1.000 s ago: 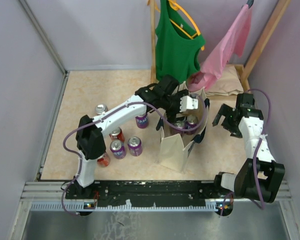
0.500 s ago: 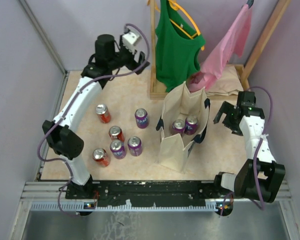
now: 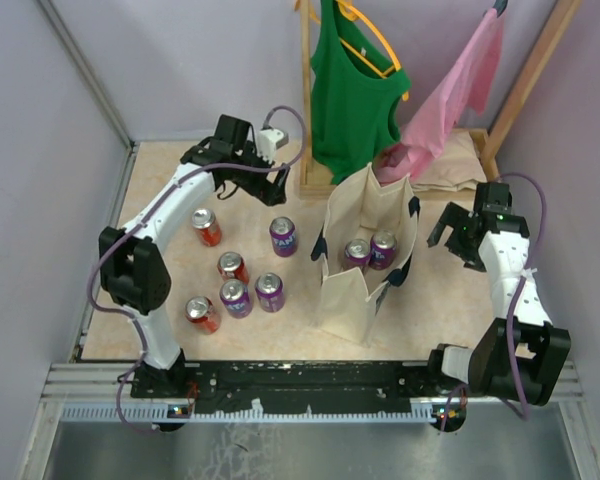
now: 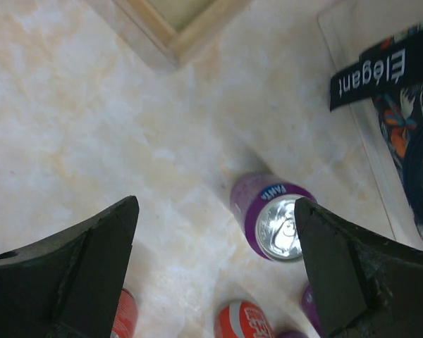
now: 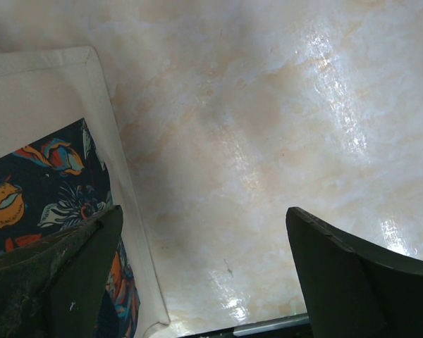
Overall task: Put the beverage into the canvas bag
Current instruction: Pick up the drink from the center of the board.
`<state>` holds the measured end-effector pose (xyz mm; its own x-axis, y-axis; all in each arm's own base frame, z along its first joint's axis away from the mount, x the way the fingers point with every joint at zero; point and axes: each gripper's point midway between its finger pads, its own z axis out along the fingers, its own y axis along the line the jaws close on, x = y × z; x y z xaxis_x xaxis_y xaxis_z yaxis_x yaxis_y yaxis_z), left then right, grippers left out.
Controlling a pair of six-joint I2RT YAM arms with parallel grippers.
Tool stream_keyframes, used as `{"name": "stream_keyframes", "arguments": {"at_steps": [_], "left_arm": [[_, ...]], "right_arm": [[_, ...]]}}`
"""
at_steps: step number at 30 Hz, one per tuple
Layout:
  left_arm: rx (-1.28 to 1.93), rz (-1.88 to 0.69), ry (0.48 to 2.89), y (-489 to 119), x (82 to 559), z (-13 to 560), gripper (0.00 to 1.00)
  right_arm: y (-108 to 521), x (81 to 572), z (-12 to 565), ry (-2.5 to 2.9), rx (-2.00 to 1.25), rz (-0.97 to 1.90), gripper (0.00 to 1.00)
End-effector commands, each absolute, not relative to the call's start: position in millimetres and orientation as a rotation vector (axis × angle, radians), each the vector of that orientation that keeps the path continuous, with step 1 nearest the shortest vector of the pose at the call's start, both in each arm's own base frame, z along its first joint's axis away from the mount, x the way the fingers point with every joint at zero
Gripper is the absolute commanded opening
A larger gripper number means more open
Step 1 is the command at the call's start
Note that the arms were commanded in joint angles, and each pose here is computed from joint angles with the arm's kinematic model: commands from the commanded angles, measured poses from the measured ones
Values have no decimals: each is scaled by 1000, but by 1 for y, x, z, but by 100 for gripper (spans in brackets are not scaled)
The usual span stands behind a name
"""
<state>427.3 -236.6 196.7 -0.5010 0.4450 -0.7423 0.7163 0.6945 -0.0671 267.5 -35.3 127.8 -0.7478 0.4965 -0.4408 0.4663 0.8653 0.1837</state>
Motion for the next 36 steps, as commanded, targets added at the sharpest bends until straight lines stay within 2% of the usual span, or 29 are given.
{"name": "stream_keyframes", "arguments": {"at_steps": [1,13,18,22,24,27,29,30,33,36], "left_arm": [[1034,-515,2258,-244,398,165,98],[1282,-542,2341,-264,352,127,100],[1305,-443,2407,-254,349,106,99],[1315,-394,2436,-250,353,93,95],[1324,-388,2440,-251,354,89,84],[1330,-395,2436,-252,354,89,40],[1319,-394,2436,-252,355,92,4],[1315,-393,2432,-253,356,95,0],[1288,-393,2373,-259,366,115,0],[1199,-374,2232,-269,399,162,0]], "right_arm": [[-41,278,140,2487,708,86,99],[-39,268,136,2497,708,80,99],[-38,268,134,2498,708,91,99],[-38,268,133,2502,707,92,99],[-38,269,134,2502,707,91,99],[-38,268,134,2501,705,87,99],[-38,266,133,2503,709,85,99],[-38,265,133,2503,709,84,99],[-37,265,132,2502,714,92,99],[-36,265,132,2500,716,96,99]]}}
